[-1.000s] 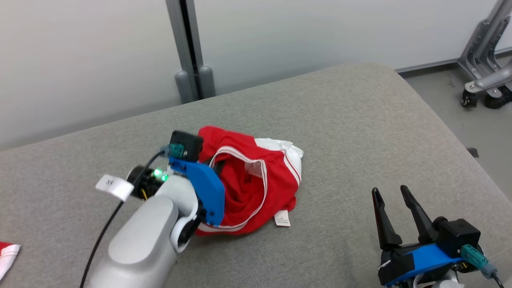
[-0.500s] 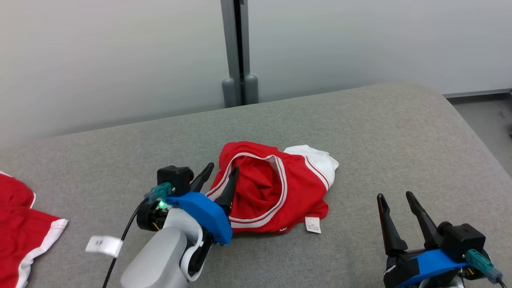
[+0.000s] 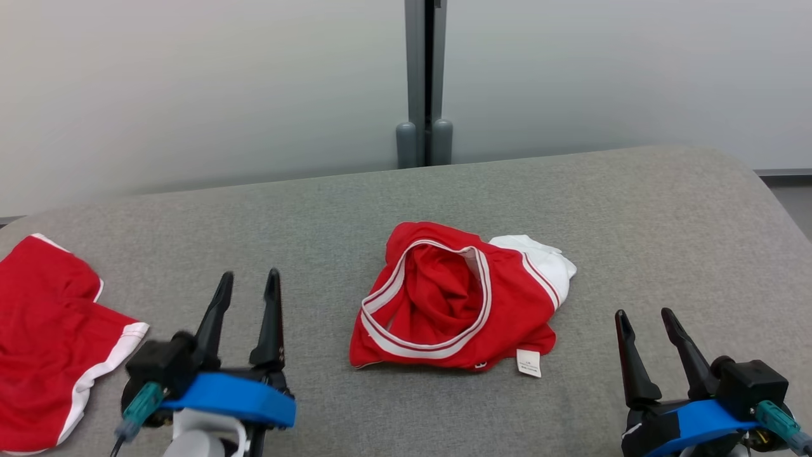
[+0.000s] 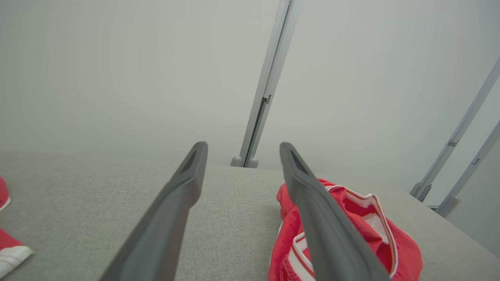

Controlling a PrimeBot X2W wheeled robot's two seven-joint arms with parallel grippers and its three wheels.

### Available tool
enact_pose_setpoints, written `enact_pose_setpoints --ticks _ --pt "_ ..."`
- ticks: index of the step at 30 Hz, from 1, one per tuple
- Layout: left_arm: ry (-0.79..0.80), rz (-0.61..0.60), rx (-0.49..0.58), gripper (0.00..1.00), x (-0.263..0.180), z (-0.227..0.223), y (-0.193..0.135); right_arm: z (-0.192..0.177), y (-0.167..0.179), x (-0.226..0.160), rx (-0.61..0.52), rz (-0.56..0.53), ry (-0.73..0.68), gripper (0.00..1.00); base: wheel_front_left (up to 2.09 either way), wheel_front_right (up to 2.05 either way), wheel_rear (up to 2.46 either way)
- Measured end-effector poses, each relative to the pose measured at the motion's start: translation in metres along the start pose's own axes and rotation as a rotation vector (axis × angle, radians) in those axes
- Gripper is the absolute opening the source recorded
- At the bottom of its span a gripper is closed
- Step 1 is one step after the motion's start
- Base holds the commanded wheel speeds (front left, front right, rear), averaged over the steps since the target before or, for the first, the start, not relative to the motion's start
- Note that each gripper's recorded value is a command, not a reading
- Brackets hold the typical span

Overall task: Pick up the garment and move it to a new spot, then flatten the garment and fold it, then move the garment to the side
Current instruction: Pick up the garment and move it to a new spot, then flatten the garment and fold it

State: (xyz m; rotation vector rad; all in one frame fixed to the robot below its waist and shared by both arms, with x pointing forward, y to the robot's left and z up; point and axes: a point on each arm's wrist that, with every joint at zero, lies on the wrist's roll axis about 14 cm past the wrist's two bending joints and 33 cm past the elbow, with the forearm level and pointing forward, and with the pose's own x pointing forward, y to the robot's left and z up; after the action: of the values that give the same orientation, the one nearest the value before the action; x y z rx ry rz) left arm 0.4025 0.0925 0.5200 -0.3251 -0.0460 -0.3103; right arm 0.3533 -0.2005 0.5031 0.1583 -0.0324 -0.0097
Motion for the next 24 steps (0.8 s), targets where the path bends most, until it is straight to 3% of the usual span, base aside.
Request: enact_pose_setpoints --ticks 13,24 --pt "0.026 0.193 0.163 1.00 -0.060 -0.004 0.064 -0.002 0.003 0.008 -0.009 0.013 0.007 1.00 0.00 0.00 0.00" --pt "0.080 0.218 0.178 1.00 -0.075 -0.018 0.077 -0.010 0.009 0.010 0.001 0.029 0.037 1.00 0.00 0.00 0.00"
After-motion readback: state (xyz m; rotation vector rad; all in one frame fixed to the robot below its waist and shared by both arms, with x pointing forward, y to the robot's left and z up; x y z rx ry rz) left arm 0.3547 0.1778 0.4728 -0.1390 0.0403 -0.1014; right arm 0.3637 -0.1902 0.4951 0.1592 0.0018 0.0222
